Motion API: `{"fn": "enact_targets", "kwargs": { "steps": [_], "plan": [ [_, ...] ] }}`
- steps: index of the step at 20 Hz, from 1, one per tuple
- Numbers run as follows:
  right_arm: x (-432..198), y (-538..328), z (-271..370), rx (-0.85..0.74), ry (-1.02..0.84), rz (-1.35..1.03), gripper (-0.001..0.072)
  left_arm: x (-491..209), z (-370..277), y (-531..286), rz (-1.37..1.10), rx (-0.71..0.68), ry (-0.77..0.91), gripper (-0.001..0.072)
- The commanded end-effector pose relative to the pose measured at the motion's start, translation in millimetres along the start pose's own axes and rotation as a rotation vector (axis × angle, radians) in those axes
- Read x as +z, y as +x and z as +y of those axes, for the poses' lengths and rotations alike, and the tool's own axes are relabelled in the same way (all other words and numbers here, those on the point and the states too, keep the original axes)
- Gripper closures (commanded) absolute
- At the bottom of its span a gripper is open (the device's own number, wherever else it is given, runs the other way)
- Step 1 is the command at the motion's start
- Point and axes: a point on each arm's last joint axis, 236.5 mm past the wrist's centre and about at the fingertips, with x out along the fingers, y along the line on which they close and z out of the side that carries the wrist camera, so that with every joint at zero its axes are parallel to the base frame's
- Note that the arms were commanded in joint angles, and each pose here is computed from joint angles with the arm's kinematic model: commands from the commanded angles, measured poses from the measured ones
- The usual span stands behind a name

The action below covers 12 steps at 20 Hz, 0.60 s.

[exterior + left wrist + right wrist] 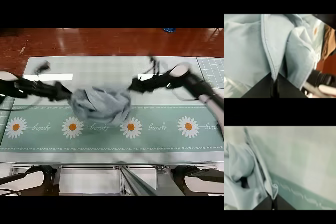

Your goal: Fold the shirts.

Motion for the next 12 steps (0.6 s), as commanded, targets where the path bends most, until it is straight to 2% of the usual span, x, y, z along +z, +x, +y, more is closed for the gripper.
{"fn": "enact_targets", "kwargs": {
  "steps": [1, 3, 5, 9, 12],
  "plan": [
    [90.2, -121.8, 68.9, -0.028, -0.128, -0.346, 0.0694, 61.4, -41.8, -92.5, -0.249, 0.036, 0.034, 0.0691],
    [112.2, -204.9, 127.7, -0.014, -0.26, -0.526, 0.0694, 87.1, -88.4, -150.9, -0.403, 0.069, 0.157, 0.069],
    [103.9, -279.8, 171.4, -0.059, -0.391, -0.655, 0.0694, 91.9, -145.0, -197.2, -0.525, 0.104, 0.32, 0.069],
    [41.3, -403.6, 222.0, -0.201, -0.566, -0.883, 0.0693, 55.2, -218.0, -254.3, -0.691, 0.28, 0.545, 0.0691],
    [-16.5, -467.5, 237.5, -0.268, -0.609, -1.02, 0.0693, 12.4, -238.3, -290.0, -0.814, 0.472, 0.615, 0.069]
  ]
}}
